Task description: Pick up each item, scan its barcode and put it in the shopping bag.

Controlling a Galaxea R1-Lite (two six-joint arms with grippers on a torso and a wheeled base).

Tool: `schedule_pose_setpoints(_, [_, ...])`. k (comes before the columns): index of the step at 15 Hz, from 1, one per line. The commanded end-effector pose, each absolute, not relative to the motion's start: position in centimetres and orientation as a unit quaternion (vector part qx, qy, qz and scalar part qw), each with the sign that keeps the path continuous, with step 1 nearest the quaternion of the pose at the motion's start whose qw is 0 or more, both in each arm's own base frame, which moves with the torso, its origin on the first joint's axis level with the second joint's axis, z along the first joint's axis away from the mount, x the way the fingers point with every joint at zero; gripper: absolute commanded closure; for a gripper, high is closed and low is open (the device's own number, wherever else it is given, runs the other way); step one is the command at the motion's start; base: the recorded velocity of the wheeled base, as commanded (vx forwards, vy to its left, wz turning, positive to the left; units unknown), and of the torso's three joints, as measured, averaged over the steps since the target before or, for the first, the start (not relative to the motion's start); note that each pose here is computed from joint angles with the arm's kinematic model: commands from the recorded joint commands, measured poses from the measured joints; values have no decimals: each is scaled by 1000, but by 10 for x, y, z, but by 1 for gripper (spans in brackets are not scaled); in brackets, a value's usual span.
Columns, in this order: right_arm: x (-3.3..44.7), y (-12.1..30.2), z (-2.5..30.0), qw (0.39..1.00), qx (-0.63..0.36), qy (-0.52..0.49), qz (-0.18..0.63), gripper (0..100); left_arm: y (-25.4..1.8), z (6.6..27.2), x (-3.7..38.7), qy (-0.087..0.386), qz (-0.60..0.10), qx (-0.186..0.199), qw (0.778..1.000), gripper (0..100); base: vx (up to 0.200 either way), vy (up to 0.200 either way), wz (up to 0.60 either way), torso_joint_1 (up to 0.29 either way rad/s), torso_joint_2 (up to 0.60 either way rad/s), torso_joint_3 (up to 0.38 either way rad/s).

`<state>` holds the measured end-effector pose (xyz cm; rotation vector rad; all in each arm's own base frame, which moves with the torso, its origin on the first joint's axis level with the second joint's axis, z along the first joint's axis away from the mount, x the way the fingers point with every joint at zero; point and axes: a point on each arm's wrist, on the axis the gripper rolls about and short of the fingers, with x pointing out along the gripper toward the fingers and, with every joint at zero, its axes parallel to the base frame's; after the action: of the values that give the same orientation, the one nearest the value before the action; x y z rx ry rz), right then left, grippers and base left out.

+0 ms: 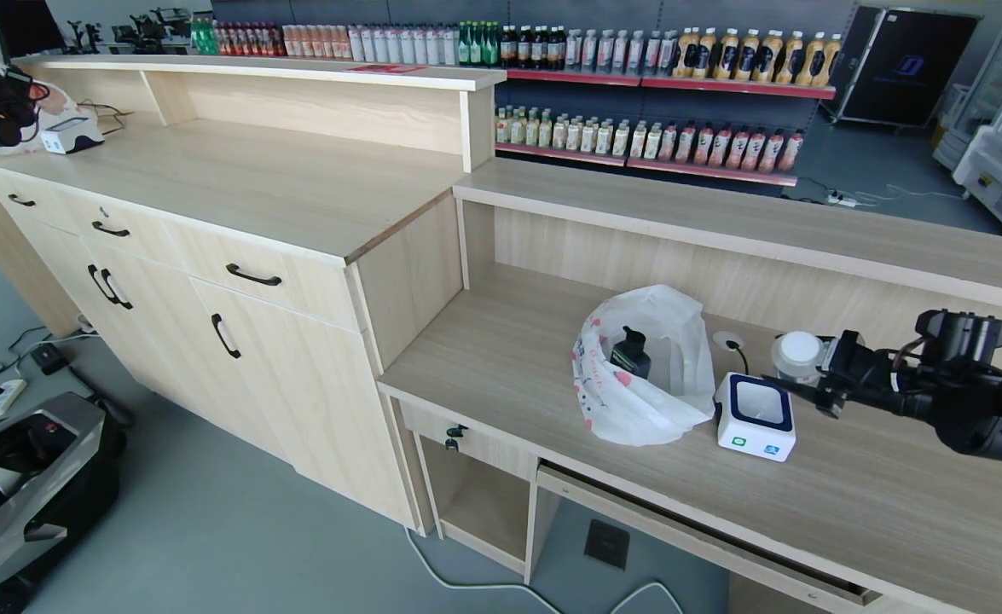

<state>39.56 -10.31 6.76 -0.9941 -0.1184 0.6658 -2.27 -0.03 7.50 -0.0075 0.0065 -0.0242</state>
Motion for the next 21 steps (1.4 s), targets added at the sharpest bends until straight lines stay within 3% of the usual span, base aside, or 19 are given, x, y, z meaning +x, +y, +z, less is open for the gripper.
schedule_pose_setpoints(1, [399, -102, 67, 824, -467, -60, 316, 100, 0, 75, -23, 3, -12, -4, 1000, 0, 0, 0, 0, 0, 0, 0])
schedule_pose_setpoints(21, [441, -81, 57, 813, -462, -102, 339, 100, 0, 75, -23, 3, -12, -4, 1000, 0, 0, 0, 0, 0, 0, 0])
